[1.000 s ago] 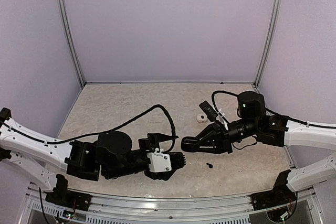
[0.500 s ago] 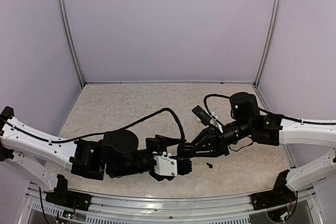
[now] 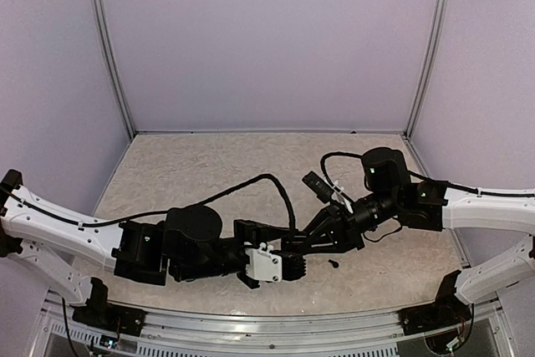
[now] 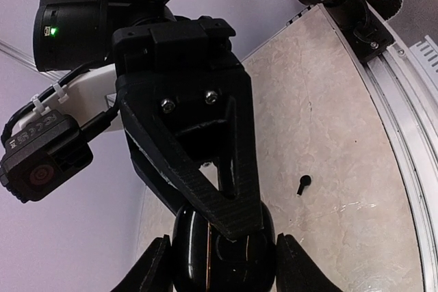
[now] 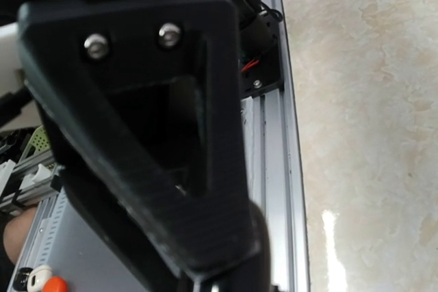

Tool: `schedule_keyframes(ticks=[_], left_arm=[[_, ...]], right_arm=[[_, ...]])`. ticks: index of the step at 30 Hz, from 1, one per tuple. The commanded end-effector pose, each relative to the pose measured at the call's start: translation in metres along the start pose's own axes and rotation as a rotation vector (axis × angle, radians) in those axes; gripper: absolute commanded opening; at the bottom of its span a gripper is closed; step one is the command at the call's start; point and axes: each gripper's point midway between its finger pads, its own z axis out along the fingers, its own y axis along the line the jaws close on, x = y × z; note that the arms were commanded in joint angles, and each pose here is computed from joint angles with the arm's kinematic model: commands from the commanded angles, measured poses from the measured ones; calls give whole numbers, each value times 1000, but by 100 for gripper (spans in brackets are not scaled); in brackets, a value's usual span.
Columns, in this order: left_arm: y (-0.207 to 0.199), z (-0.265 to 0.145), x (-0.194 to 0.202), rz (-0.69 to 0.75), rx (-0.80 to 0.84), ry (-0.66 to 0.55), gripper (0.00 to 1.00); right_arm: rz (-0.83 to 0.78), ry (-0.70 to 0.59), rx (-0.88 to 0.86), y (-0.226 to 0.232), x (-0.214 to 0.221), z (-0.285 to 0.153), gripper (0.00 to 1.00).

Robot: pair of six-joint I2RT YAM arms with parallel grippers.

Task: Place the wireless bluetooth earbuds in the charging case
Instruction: Pass from the right arm to the left

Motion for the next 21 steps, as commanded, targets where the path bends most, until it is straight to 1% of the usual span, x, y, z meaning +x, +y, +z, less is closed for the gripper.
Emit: schedule_keyframes(ticks=[1,3,4,6,8,12,19,21], left_arm=[[19,-3,-10,-24,-47,-32,39],[24,-5,-14,-42,-67,-49,38],[27,-6,-15,-53,-81,-56,37],[34,-8,-16,-73,-113,-69,36],[41,-10,-18,-88,-147,-83,35],[48,-11,-20,-99,-190,-92,34],[54,-9,-23,-98,-245,-95,33],[55,-8,-23,-92,-256,-89,33]], right_arm=[[-54,-18,-49,17,-15,-2,26],[-59,-33,-32,16,-18,-3,41],[-54,-39,-17,14,-18,-4,45],[-73,-83,5,13,-26,-7,51],[-68,-115,22,10,-28,-8,53],[-43,-180,38,5,-33,-10,51],[-8,-274,60,-2,-44,-13,38],[-3,-307,63,-1,-47,-16,36]])
